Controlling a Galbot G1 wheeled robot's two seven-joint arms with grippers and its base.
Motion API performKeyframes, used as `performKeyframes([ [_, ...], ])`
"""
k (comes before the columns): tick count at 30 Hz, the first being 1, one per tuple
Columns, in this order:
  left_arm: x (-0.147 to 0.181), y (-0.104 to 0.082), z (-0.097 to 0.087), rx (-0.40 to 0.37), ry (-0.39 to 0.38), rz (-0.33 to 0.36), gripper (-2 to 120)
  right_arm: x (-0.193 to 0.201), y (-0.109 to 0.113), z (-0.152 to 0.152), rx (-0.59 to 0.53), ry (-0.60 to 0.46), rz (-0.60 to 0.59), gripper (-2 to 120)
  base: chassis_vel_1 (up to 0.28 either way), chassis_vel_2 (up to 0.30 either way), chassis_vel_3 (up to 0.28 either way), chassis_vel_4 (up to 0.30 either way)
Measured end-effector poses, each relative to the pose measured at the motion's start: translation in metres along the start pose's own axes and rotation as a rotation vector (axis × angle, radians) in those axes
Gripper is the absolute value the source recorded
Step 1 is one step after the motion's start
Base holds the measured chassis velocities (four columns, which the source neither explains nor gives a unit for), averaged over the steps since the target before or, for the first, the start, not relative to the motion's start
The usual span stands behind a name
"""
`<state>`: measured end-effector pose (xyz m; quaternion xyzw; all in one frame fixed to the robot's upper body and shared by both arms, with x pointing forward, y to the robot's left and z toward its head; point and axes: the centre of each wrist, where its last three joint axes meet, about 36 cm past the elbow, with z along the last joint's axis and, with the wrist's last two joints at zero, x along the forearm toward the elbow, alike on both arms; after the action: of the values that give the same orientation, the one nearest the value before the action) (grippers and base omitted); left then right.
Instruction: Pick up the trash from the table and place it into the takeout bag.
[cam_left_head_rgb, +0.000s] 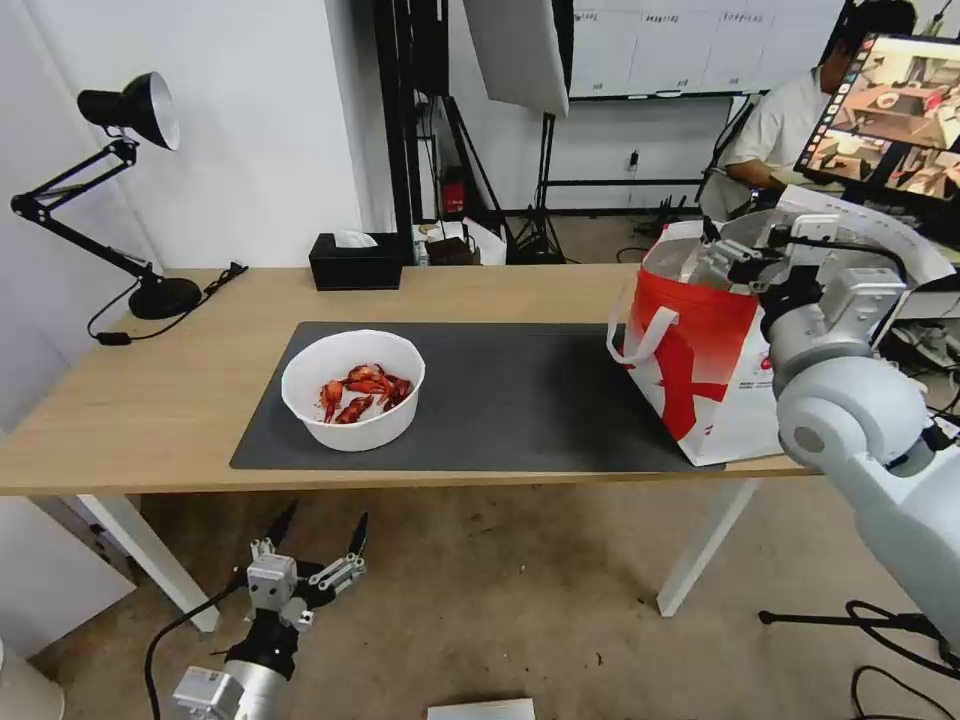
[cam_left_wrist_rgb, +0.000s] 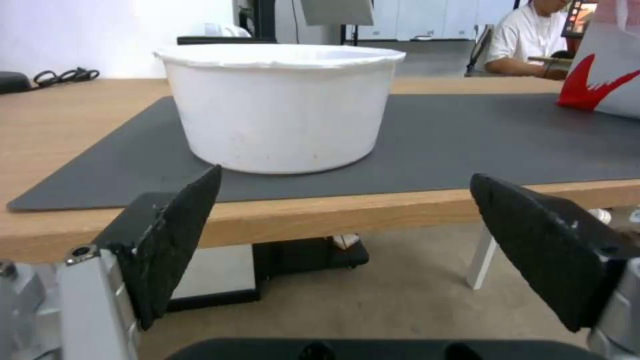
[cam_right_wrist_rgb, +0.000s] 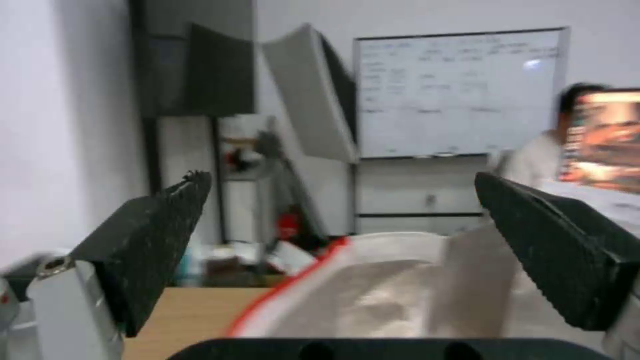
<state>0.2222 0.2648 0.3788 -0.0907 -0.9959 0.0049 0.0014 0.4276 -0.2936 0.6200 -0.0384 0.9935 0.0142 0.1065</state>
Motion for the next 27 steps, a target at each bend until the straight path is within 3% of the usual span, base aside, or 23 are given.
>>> performKeyframes([
  [7,-0.001,-0.002,0.001,0.006,-0.006,0.001,100,0.034,0.009,-0.002,-0.100,-0.042,-0.202,100,0.000,0.000,0.000,0.000],
  [14,0.001,-0.001,0.002,0.004,-0.015,-0.002,100,0.074,0.014,0.030,-0.162,-0.026,-0.366,100,0.000,0.000,0.000,0.000],
  [20,0.003,-0.001,0.004,0.005,-0.020,-0.004,100,0.102,0.019,0.060,-0.170,0.001,-0.387,100,0.000,0.000,0.000,0.000],
  [25,0.005,-0.001,0.009,0.007,-0.016,-0.006,100,0.131,0.020,0.099,-0.158,0.031,-0.373,100,0.000,0.000,0.000,0.000],
  [27,0.006,0.000,0.012,0.010,-0.012,-0.008,100,0.149,0.019,0.129,-0.143,0.064,-0.336,100,0.000,0.000,0.000,0.000],
])
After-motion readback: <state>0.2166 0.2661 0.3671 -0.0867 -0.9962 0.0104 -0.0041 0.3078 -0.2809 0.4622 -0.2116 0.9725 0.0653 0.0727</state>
